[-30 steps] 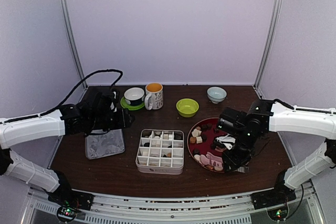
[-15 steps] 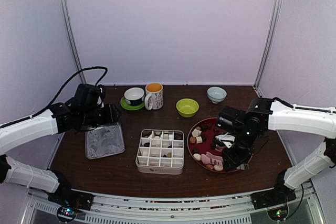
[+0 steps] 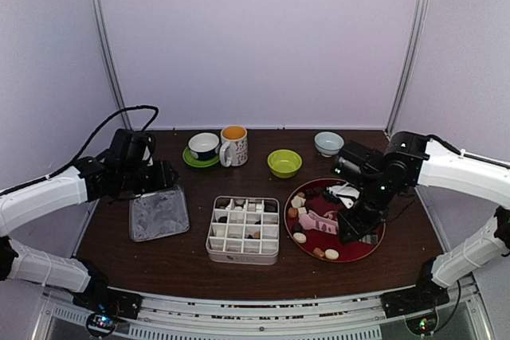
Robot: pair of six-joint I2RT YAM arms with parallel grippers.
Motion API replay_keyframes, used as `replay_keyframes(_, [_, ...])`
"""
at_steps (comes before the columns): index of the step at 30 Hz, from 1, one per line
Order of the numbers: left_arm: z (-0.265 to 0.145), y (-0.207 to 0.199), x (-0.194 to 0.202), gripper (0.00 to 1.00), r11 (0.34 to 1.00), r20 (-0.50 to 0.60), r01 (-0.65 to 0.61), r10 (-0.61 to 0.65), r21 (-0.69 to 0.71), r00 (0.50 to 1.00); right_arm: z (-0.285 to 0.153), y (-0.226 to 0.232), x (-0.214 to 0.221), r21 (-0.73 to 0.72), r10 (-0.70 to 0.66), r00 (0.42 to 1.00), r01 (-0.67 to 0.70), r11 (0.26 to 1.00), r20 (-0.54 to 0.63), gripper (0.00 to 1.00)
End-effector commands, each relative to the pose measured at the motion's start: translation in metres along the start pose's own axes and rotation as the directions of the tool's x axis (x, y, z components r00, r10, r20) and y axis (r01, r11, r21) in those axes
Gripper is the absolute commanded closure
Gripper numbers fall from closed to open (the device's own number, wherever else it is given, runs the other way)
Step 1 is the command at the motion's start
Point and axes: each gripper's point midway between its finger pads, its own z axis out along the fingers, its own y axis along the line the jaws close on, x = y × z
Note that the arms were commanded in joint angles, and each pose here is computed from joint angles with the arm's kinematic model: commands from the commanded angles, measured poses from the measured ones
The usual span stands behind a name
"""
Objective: Pack the chocolate
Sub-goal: Pick up the fake chocolate from the plate, then place the fake chocolate in the empty pocket of the box.
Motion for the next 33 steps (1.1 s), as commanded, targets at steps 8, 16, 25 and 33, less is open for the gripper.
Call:
replay_keyframes(8, [0.001,-0.01,0.001,0.46,0.996,-0.012,-0.063,0.064,0.068,0.998,-0.029,0.06,-0.019,-0.166,-0.172,0.977,0.192,0.967,0.125,0.79])
replay_keyframes(16, [0.008,-0.025,0.015,0.4,0.982,-0.048,-0.074,0.083,0.172,0.995,-0.017,0.065,-0.031,-0.117,-0.204,0.974,0.216,0.969,0.102,0.78])
replay_keyframes(25, [0.008,-0.028,0.019,0.34,0.977,-0.059,-0.093,0.106,0.192,0.993,-0.005,0.06,-0.042,-0.057,-0.197,0.977,0.202,0.978,0.08,0.71])
replay_keyframes(33, [0.009,-0.031,0.022,0.21,0.971,-0.05,-0.088,0.101,0.222,0.994,-0.011,0.059,-0.043,-0.047,-0.186,0.978,0.191,0.98,0.098,0.63])
